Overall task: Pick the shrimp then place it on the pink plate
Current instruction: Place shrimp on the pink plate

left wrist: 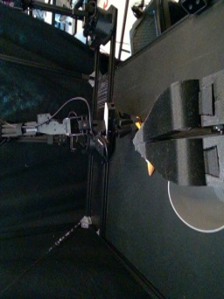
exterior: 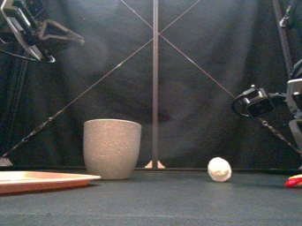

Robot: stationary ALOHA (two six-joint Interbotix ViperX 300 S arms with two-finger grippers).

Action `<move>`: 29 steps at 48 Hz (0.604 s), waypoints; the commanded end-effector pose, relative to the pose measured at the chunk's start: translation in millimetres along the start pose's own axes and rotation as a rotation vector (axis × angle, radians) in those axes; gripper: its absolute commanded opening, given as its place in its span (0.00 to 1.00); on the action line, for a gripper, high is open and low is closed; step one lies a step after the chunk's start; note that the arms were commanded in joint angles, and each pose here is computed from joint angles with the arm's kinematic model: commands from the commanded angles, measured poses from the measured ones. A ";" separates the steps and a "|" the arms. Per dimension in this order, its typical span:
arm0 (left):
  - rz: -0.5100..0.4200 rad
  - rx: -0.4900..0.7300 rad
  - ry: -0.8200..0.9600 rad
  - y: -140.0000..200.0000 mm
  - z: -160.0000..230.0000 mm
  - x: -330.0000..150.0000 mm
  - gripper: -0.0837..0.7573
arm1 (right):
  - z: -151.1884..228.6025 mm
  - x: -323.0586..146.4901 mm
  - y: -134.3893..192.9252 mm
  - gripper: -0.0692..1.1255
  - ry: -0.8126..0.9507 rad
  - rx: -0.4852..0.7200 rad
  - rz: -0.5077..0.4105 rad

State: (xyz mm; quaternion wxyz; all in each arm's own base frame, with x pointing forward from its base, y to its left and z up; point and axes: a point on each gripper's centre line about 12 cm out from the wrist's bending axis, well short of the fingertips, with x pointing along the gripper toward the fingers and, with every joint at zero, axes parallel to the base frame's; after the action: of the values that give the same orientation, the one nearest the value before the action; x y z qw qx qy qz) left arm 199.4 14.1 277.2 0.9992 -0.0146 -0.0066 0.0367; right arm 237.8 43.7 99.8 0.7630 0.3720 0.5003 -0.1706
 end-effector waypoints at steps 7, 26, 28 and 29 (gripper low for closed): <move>-0.004 -0.002 -0.017 -1.0 5.3 1.4 0.19 | 2.3 4.3 4.8 0.60 0.001 -0.007 0.000; -0.004 -0.002 -0.014 -1.0 4.0 1.2 0.19 | 30.2 -18.4 49.6 0.58 -0.114 -0.075 0.144; -0.004 -0.002 -0.015 -1.0 4.2 1.1 0.19 | 36.7 -24.0 59.5 0.58 -0.146 -0.099 0.179; -0.004 0.000 -0.015 -1.0 4.2 1.1 0.19 | 40.0 -26.8 64.1 0.58 -0.164 -0.111 0.196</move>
State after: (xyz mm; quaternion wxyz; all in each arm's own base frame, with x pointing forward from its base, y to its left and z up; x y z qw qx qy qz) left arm 199.1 13.4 275.3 0.9993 -0.0147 -0.0043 0.0352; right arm 273.8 50.4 127.6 0.8030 0.3613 0.4558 -0.1304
